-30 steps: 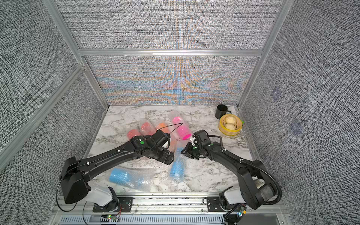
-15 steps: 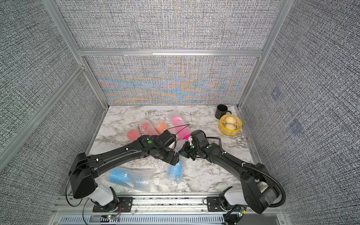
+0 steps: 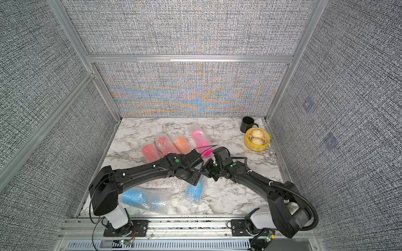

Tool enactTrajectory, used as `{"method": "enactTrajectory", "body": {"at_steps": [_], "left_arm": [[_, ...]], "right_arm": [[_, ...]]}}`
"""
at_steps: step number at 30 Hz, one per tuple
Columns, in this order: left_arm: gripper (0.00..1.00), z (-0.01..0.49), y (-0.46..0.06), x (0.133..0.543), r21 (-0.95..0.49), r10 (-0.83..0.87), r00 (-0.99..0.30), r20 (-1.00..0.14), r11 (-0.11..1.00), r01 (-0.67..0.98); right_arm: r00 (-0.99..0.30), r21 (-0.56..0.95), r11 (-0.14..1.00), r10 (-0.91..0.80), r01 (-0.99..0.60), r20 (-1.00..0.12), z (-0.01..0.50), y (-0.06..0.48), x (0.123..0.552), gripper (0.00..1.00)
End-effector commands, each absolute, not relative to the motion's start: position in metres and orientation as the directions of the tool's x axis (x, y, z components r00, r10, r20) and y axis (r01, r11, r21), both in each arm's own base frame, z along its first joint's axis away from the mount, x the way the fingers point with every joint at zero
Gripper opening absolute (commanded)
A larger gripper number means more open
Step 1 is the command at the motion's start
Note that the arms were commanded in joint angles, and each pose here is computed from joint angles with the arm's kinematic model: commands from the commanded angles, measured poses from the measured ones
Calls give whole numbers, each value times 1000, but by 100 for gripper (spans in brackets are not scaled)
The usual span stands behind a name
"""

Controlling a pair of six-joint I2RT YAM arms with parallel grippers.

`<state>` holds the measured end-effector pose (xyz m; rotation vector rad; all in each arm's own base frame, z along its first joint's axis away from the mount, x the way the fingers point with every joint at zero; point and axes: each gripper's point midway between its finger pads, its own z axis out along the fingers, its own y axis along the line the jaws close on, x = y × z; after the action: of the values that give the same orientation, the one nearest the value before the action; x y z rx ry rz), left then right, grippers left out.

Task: Unpack wine glasses from bubble wrap
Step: Unwrap the bubble wrap at the center of the board.

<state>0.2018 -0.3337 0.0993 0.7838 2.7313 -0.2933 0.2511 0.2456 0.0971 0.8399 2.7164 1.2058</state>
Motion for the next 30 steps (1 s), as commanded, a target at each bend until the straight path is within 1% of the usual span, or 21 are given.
{"method": "enactTrajectory", "body": {"at_steps": [1,5,10,18,21,23,26,30], "left_arm": [[77,110,-339,209,-131,465,-785,-410,821,555],[77,129,-329,209,-135,439,-760,-480,819,558],[77,135,-343,195,-245,429,-735,-526,750,614],[83,137,-364,196,-230,456,-696,-555,720,655],[83,133,-368,201,-203,463,-690,-557,729,653],[82,126,-366,207,-176,457,-693,-557,751,637],[76,117,-363,211,-152,448,-693,-565,769,621],[63,108,-365,210,-156,448,-694,-564,767,622]], "right_arm": [[-821,716,487,528,501,216,99,249,253,1],[-794,701,466,559,540,240,97,244,250,0],[-755,679,436,595,590,275,101,240,247,1],[-729,690,389,617,611,297,112,241,249,0],[-720,690,374,620,620,311,113,241,248,1],[-718,691,368,619,622,317,114,242,248,0],[-713,692,356,619,628,329,114,243,247,0],[-712,698,345,618,627,334,115,245,247,0]]}}
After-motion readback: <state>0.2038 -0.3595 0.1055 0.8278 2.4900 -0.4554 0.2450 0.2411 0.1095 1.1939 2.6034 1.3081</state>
